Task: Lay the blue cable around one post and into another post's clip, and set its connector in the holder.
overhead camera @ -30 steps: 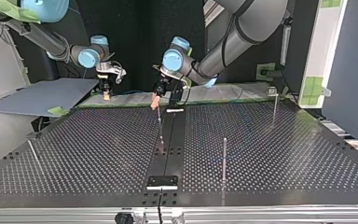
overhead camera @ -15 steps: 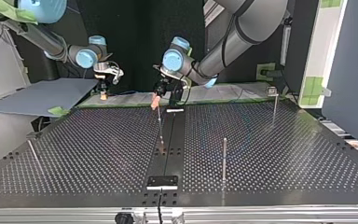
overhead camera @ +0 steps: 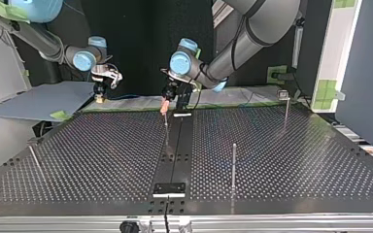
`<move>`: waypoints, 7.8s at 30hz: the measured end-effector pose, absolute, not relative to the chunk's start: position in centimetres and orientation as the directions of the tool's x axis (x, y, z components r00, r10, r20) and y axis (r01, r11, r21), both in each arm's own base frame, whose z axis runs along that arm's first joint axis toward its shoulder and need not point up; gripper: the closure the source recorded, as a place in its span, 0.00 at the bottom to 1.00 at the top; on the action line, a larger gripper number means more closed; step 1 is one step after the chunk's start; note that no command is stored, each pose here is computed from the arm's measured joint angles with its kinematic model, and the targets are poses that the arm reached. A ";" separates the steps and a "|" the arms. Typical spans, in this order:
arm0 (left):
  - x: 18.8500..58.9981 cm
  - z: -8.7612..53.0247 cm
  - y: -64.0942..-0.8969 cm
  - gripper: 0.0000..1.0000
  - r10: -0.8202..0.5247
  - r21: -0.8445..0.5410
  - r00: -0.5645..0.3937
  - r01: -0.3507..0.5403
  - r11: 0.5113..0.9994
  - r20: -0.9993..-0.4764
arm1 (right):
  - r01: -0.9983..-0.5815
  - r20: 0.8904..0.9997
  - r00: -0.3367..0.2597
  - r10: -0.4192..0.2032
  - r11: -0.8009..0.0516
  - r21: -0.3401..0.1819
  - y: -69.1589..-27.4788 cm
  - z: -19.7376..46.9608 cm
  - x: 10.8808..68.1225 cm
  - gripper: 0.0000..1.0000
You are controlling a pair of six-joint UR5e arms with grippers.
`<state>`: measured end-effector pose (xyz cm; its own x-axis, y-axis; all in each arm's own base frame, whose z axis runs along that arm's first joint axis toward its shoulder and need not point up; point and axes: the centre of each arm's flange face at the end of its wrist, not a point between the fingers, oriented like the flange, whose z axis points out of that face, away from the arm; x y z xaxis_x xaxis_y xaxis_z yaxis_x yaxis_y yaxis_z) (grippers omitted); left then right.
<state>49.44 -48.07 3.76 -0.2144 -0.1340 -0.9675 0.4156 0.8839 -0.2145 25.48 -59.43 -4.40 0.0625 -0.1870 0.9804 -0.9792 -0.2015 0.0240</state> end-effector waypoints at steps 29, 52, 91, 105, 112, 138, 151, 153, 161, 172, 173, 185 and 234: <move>46.5 9.1 -44.4 0.00 -0.112 -0.151 -0.137 0.319 0.936 -0.984 | -0.968 0.996 -0.013 -0.088 -0.248 -0.034 -59.5 3.3 25.9 1.00; 33.2 13.4 -40.8 0.00 -0.080 -0.135 -0.282 0.180 0.974 -0.956 | -0.962 0.993 -0.027 -0.114 -0.266 -0.057 -59.1 1.0 26.1 1.00; 44.4 37.9 -24.0 0.00 -0.533 -0.541 0.094 -0.138 0.830 -0.841 | -0.958 0.992 -0.035 -0.121 -0.278 -0.068 -59.0 -0.1 26.2 1.00; 43.6 42.8 -17.9 0.00 -0.640 -0.664 0.211 -0.067 0.745 -0.739 | -0.958 0.992 -0.032 -0.124 -0.278 -0.066 -58.9 -0.2 26.1 1.00; 43.5 41.7 -17.5 0.00 -0.655 -0.669 0.174 -0.033 0.743 -0.736 | -0.958 0.992 -0.032 -0.124 -0.278 -0.065 -58.9 -0.3 26.1 1.00; 45.1 37.7 -19.8 0.00 -0.692 -0.688 -0.008 0.117 0.717 -0.722 | -0.957 0.992 -0.028 -0.126 -0.282 -0.063 -58.8 -0.3 26.3 1.00; 49.3 36.6 -18.5 0.00 -0.725 -0.723 0.068 0.062 0.688 -0.685 | -0.957 0.992 -0.028 -0.127 -0.283 -0.063 -58.8 -0.4 26.4 1.00; 49.8 36.5 -18.4 0.00 -0.724 -0.723 0.069 0.055 0.689 -0.686 | -0.957 0.992 -0.028 -0.127 -0.283 -0.063 -58.7 -0.4 26.4 1.00; 52.4 35.7 -18.2 0.00 -0.719 -0.719 0.065 0.033 0.695 -0.692 | -0.957 0.992 -0.028 -0.126 -0.283 -0.063 -58.7 -0.3 26.4 1.00; 55.5 34.2 -16.9 0.00 -0.700 -0.703 0.076 -0.037 0.710 -0.710 | -0.964 0.993 -0.017 -0.113 -0.262 -0.046 -59.1 0.3 26.0 1.00; 55.6 34.2 -16.8 0.00 -0.699 -0.703 0.078 -0.039 0.710 -0.711 | -0.964 0.994 -0.010 -0.108 -0.261 -0.038 -59.1 0.7 26.0 1.00; 56.4 34.1 -15.5 0.00 -0.698 -0.703 0.087 -0.037 0.710 -0.710 | -0.972 0.992 -0.007 -0.124 -0.232 -0.036 -57.9 6.3 26.7 1.00; 56.4 34.4 -16.0 0.00 -0.702 -0.704 0.067 -0.010 0.711 -0.710 | -0.995 0.998 0.034 -0.056 -0.091 0.029 -56.8 33.1 22.7 1.00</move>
